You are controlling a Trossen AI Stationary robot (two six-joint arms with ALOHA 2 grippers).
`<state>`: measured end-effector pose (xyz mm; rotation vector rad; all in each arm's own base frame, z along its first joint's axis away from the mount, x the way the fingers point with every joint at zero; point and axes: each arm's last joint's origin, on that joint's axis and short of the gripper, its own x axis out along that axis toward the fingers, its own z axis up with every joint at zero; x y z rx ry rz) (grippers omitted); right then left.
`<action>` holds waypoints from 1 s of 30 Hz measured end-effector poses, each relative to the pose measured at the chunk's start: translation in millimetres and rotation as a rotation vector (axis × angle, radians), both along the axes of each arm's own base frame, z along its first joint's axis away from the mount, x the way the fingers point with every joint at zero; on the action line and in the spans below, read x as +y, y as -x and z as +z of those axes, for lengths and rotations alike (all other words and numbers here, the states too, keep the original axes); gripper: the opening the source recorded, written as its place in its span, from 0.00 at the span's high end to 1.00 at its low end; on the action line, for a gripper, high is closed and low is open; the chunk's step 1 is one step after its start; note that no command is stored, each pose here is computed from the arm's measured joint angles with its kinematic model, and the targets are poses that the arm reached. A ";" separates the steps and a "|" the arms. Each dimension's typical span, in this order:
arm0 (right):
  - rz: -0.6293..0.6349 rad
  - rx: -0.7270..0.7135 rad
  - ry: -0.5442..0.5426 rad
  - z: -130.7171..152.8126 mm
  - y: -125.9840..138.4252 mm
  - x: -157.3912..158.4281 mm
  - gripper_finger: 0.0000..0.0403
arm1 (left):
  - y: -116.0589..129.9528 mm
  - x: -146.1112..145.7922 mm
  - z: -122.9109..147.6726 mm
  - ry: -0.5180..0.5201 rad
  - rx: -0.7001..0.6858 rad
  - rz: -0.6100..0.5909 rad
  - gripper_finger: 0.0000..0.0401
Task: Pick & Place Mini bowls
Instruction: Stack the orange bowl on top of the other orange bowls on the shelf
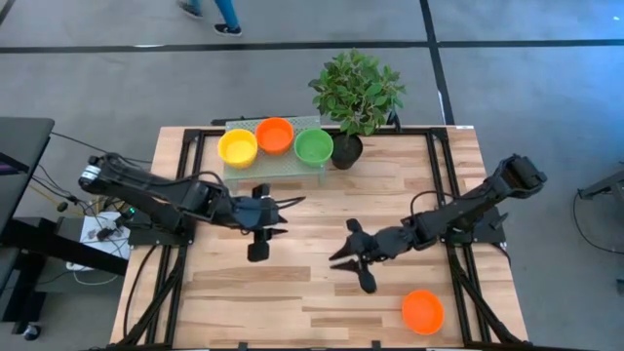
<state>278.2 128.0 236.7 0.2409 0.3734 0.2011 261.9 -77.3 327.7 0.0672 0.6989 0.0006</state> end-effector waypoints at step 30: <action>-0.533 1.210 -0.631 -20.7 57.9 100.6 0.72 | 56.4 16.1 -50.9 0.076 -0.046 0.101 0.73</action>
